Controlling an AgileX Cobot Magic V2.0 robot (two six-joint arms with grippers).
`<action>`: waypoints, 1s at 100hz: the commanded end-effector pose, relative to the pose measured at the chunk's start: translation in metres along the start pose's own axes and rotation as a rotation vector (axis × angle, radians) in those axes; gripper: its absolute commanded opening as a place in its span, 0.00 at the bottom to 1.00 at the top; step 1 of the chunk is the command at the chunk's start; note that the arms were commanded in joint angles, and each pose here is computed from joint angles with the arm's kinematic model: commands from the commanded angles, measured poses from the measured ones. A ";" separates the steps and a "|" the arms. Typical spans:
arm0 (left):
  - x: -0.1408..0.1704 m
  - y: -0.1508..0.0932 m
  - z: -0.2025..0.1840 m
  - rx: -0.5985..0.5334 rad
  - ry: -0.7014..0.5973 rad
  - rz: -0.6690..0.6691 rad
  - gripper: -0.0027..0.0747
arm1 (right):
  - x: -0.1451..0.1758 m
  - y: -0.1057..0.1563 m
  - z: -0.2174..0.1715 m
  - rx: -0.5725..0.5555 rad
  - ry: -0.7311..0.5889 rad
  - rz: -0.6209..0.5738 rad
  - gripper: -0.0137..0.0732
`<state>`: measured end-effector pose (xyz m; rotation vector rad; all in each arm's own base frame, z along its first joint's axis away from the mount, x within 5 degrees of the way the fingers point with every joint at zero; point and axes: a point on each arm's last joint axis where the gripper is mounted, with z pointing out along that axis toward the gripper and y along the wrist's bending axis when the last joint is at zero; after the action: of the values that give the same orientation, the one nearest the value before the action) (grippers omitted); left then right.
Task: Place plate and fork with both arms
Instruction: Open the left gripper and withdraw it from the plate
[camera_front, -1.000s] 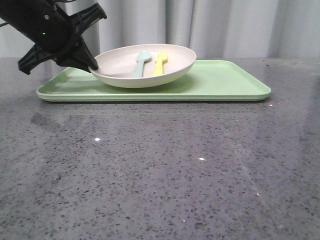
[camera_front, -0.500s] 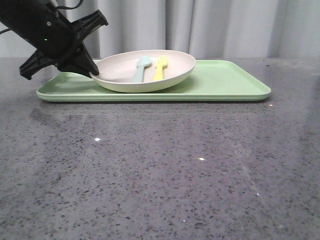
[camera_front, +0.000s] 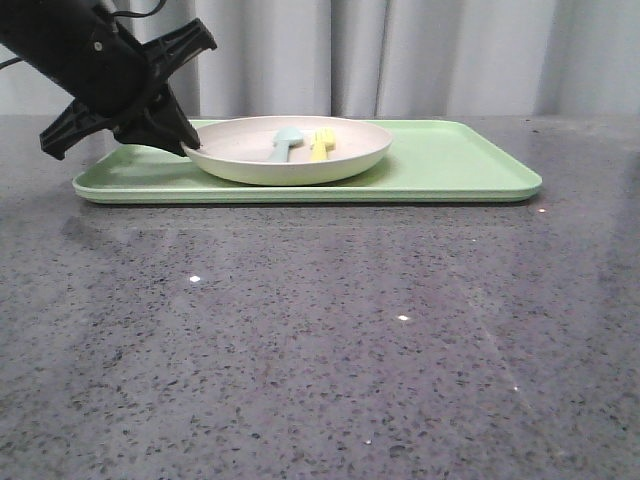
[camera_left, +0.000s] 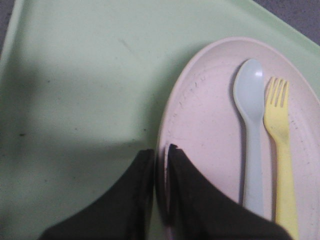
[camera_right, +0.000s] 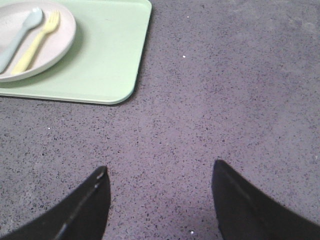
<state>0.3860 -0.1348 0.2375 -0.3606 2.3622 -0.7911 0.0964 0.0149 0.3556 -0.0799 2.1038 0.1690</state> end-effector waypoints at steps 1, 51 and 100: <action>-0.013 -0.020 -0.020 0.062 -0.078 -0.010 0.26 | -0.015 0.000 -0.005 0.006 -0.088 -0.002 0.68; -0.014 -0.023 -0.026 0.073 -0.085 -0.012 0.58 | -0.014 0.000 -0.005 0.006 -0.087 -0.002 0.68; -0.046 -0.021 -0.119 0.017 -0.212 0.200 0.58 | -0.014 0.000 -0.005 0.006 -0.087 -0.002 0.68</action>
<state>0.3611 -0.0940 0.3062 -0.2157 2.2567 -0.6850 0.0964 0.0149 0.3556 -0.0799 2.1038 0.1690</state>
